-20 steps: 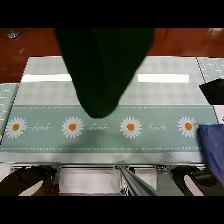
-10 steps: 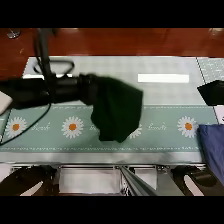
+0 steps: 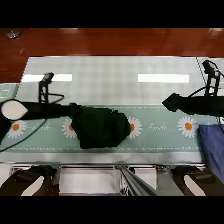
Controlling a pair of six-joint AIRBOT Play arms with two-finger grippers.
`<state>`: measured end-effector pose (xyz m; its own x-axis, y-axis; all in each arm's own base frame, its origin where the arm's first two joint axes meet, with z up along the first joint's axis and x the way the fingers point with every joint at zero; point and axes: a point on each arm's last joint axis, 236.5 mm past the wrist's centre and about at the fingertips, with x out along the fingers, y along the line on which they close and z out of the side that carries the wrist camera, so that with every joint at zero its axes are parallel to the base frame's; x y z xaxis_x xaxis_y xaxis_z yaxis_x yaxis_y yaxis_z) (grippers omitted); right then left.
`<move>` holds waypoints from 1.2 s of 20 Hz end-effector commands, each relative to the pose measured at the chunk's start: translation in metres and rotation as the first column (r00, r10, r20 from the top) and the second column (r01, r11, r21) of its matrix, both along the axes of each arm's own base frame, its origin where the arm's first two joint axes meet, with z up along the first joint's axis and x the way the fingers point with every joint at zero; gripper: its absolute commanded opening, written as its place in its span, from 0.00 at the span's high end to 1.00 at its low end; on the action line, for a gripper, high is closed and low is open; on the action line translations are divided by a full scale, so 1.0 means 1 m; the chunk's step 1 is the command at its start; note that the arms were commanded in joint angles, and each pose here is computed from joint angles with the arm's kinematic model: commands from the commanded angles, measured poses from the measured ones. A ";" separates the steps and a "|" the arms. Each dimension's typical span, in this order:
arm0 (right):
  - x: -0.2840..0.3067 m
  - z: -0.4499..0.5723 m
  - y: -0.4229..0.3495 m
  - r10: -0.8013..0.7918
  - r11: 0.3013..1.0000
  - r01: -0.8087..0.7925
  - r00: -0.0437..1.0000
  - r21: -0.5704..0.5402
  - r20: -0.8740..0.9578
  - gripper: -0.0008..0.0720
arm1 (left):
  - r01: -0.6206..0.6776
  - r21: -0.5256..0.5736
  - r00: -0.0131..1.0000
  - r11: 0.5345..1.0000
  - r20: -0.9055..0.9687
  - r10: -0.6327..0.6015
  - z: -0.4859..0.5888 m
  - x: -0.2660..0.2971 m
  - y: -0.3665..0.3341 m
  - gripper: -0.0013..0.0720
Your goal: Fold the shirts.
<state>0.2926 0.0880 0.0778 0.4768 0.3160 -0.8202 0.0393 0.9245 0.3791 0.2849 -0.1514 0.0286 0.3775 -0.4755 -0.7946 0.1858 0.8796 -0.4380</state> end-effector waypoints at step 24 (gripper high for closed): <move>-0.112 -0.150 0.121 0.096 0.900 0.088 0.915 0.426 -0.392 0.14 | -0.170 -0.694 0.983 0.699 -0.167 0.073 -0.029 0.043 -0.005 0.95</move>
